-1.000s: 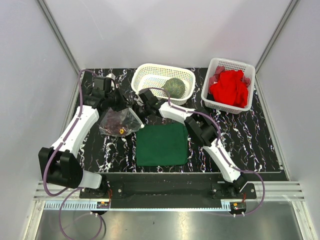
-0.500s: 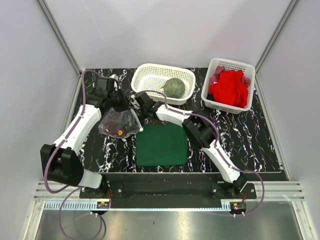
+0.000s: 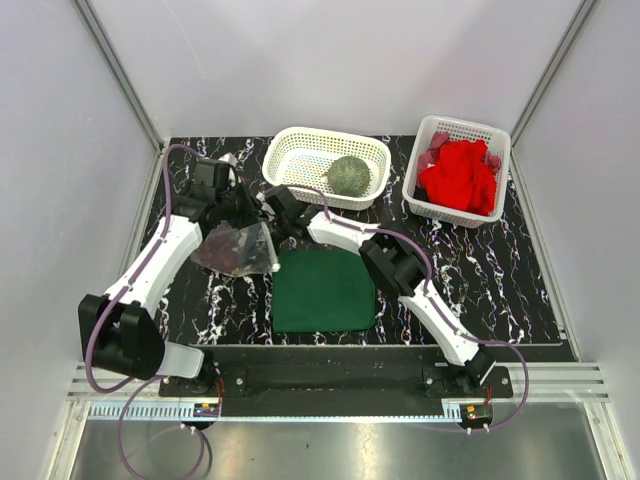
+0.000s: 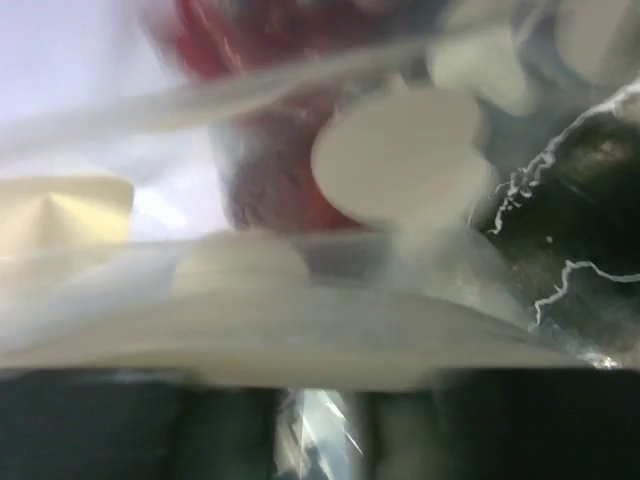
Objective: Open the zip-top bag and remove the fake food
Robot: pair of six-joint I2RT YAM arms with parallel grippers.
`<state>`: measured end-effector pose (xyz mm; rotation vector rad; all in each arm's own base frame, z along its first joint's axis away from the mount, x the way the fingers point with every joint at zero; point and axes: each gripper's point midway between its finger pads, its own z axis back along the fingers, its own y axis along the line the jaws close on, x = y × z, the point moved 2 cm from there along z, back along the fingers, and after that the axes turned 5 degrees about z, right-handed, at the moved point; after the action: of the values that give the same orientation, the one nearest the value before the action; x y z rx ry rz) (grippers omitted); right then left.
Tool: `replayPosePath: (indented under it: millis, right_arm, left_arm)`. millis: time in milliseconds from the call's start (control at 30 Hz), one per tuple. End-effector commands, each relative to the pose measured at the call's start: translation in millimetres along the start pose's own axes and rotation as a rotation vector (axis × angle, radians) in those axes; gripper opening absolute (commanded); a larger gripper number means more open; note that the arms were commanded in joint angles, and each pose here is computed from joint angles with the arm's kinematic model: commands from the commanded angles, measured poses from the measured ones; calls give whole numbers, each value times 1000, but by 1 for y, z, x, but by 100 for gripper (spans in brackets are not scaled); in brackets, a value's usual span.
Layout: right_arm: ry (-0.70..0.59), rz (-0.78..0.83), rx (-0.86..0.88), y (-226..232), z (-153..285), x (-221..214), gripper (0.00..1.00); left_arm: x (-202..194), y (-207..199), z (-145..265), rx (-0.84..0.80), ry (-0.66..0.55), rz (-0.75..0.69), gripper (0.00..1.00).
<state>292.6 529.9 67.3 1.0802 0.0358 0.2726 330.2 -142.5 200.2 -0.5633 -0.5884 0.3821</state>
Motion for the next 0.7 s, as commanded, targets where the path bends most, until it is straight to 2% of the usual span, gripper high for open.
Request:
replayPosePath:
  millis: [0, 67, 167, 300, 533, 667]
  right_arm:
    - [-56, 23, -23, 8, 9, 4, 17]
    - [-89, 19, -29, 10, 27, 10, 6]
    - [-134, 36, -42, 12, 53, 18, 0]
    - [-147, 67, -43, 16, 65, 18, 0]
    - [-112, 135, 22, 33, 49, 20, 18]
    - [-106, 140, 44, 37, 38, 24, 22]
  left_arm:
    - [14, -18, 21, -65, -92, -45, 0]
    - [16, -17, 29, -53, -110, -69, 0]
    - [18, -13, 37, -30, -127, -102, 0]
    - [17, -9, 42, -23, -135, -99, 0]
    - [18, -25, 32, -92, -96, -37, 0]
    - [22, -33, 28, -110, -83, -27, 0]
